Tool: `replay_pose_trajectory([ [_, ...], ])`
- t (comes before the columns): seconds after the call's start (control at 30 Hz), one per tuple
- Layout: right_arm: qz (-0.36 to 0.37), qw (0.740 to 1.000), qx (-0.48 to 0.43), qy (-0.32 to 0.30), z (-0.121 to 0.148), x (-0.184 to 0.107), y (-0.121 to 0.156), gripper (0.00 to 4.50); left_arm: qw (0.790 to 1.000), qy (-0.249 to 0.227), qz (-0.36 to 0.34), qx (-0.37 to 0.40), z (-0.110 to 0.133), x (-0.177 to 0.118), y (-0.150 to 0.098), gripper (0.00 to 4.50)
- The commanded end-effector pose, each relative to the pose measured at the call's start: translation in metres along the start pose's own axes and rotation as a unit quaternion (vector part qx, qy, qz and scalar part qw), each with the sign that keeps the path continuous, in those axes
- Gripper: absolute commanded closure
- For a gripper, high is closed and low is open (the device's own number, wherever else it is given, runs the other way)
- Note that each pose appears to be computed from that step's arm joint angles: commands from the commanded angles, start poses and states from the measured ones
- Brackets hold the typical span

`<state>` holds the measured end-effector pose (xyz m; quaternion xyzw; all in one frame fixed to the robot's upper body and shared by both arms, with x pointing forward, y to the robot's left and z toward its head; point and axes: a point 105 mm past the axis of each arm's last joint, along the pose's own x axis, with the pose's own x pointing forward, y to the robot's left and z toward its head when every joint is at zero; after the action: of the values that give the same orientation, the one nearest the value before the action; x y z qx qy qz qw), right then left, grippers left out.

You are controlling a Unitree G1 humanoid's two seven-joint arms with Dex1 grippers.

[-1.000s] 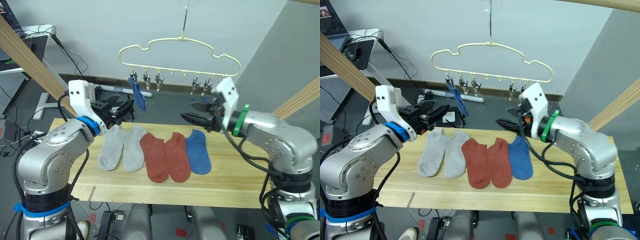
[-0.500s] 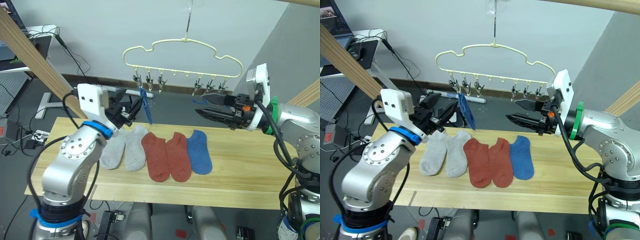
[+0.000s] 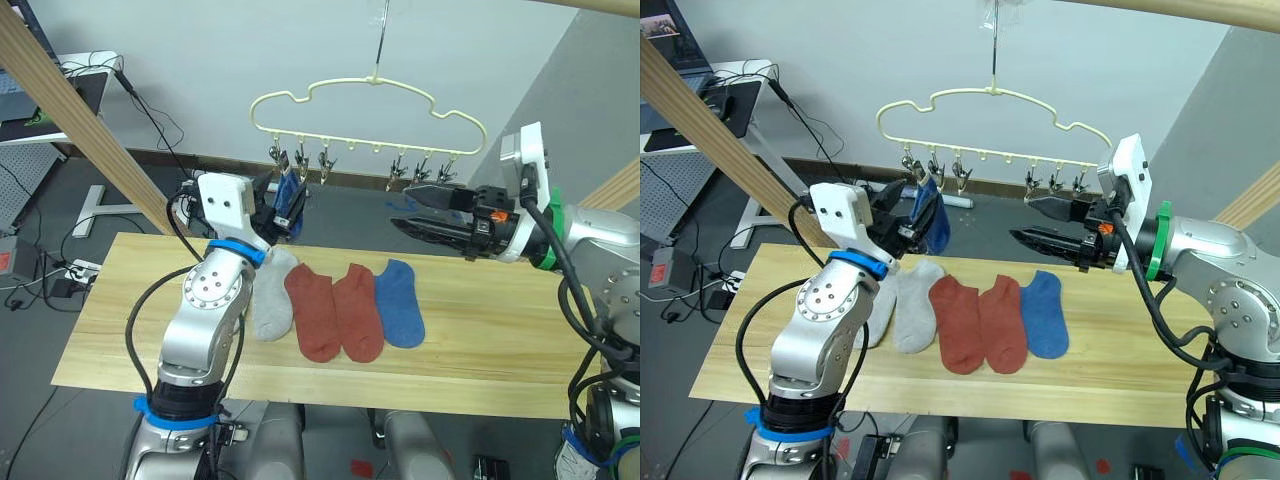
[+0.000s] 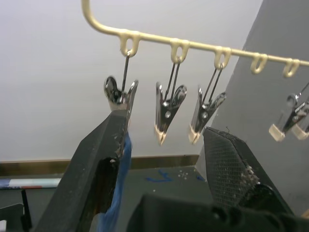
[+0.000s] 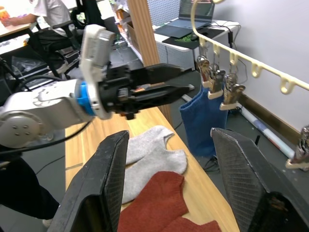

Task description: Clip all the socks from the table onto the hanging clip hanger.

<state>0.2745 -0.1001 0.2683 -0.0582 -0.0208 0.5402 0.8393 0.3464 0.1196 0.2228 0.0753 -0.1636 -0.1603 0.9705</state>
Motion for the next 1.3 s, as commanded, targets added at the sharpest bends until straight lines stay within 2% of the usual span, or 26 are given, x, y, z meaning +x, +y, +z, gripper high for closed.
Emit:
replay_pose_trajectory([
  [0.03,0.001,1.0,-0.025,-0.013,0.011,-0.004,0.007,1.69,1.0,-0.02,-0.001,0.001,0.009,0.004,-0.004,1.71],
  [0.43,-0.012,1.0,-0.025,-0.012,0.01,-0.005,0.007,1.69,1.0,-0.008,-0.018,-0.018,0.006,0.014,-0.015,1.71],
  [0.8,-0.026,0.999,-0.024,-0.007,0.007,-0.007,0.005,1.69,1.0,-0.007,0.01,-0.02,0.004,0.025,-0.008,1.71],
  [0.9,-0.031,0.999,-0.024,-0.004,0.007,-0.008,0.005,1.65,1.0,-0.007,0.016,-0.024,0.004,0.026,-0.005,2.26],
  [1.3,-0.043,0.999,-0.024,-0.001,0.007,-0.009,0.003,1.65,0.999,-0.013,0.022,-0.021,0.005,0.037,-0.003,2.26],
])
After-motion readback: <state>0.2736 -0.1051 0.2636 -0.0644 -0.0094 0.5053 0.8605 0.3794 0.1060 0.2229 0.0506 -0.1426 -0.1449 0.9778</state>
